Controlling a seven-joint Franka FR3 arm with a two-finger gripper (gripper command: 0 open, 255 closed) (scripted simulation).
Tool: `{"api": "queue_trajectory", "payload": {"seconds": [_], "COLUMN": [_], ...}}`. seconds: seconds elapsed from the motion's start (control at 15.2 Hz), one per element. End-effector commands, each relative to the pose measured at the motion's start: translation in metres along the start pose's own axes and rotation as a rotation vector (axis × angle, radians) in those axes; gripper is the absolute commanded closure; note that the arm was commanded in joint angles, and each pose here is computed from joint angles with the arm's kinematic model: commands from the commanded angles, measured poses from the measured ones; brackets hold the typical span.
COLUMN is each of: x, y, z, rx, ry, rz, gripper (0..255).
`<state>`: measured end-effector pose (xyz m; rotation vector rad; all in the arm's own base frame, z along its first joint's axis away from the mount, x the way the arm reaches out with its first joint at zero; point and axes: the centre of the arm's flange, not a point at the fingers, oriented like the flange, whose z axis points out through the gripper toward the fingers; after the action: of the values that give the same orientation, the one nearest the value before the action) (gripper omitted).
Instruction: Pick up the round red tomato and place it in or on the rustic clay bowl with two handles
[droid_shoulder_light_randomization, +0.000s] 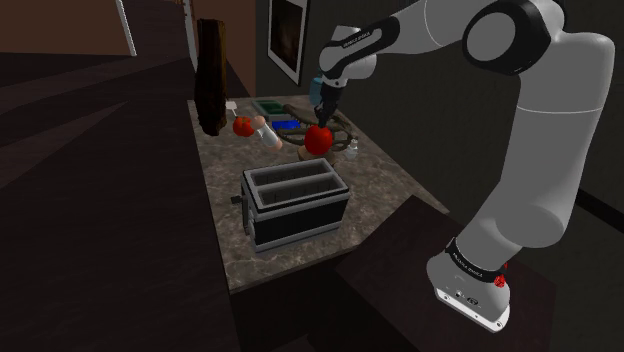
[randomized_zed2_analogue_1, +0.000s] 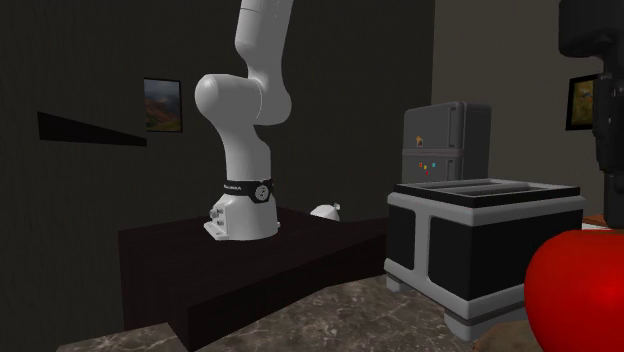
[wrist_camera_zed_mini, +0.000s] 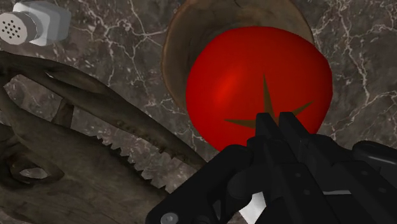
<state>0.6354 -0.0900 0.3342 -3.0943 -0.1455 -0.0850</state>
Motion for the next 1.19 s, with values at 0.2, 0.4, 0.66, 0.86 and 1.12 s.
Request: {"api": "queue_trajectory", "payload": {"seconds": [0.2, 0.4, 0.66, 0.86, 1.12], "x": [0.0, 0.0, 0.0, 0.0, 0.0], "y": [0.0, 0.0, 0.0, 0.0, 0.0], "z": [0.0, -0.013, -0.05, -0.05, -0.05], "rx": [0.0, 0.0, 0.0, 0.0, 0.0], "ry": [0.0, 0.0, 0.0, 0.0, 0.0], "rz": [0.0, 0.0, 0.0, 0.0, 0.0], "gripper": [0, 0, 0, 0, 0]}}
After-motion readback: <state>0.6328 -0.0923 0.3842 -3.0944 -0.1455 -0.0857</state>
